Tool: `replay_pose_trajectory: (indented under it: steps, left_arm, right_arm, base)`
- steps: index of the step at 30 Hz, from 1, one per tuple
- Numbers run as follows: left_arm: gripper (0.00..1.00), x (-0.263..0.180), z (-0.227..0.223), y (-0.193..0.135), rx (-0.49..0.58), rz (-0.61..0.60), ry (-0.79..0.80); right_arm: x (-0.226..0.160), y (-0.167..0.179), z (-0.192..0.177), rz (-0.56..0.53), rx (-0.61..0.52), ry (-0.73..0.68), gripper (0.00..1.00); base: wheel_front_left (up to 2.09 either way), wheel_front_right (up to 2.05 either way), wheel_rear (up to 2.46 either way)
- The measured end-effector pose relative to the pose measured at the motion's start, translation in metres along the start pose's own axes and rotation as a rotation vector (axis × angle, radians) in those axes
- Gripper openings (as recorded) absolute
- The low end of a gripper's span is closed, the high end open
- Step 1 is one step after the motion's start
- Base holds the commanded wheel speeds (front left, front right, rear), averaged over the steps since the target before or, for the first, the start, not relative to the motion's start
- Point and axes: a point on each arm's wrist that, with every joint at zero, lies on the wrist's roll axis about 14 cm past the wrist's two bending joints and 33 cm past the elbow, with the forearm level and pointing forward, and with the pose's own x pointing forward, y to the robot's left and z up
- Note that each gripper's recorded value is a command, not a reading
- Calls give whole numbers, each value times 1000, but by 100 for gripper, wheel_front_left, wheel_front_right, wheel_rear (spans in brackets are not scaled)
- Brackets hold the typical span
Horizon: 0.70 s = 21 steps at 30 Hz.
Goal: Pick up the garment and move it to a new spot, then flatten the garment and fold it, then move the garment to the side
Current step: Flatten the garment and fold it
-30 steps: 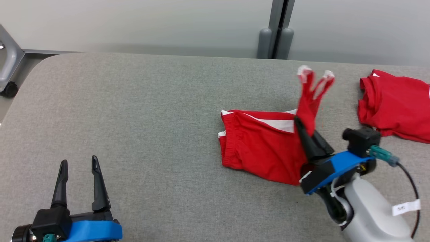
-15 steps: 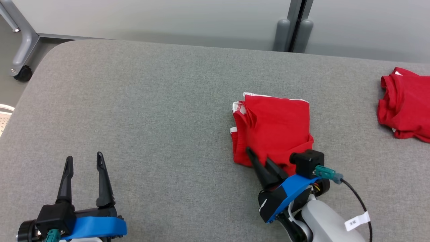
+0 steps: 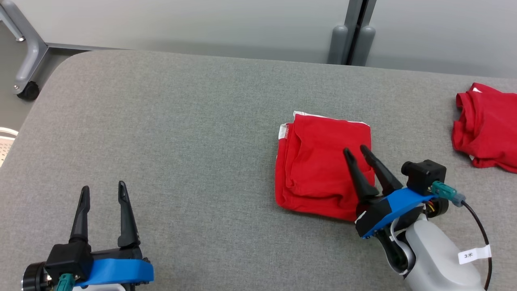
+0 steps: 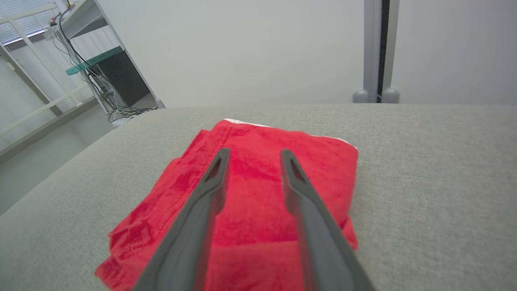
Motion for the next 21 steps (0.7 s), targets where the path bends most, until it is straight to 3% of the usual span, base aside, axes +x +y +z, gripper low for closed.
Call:
replay_pose_trajectory:
  steps: [5,13,19,20,21]
  left_arm:
    - [100,1,-1,-1,2,-4,3]
    - [100,-1,-3,1,14,0,13]
    - [100,1,-2,3,16,5,8]
    - [100,1,-2,3,18,2,7]
    - [100,1,-1,2,21,-1,5]
  right_arm:
    - [-1,1,-28,-1,-42,87,0]
    - [1,64,-65,156,-52,186,0]
    - [3,72,-42,167,-35,111,0]
    - [5,70,-33,158,-33,82,8]
    - [6,65,-22,145,-34,46,33]
  base:
    - [0,0,0]
    - [0,0,0]
    - [0,0,0]
    - [0,0,0]
    - [0,0,0]
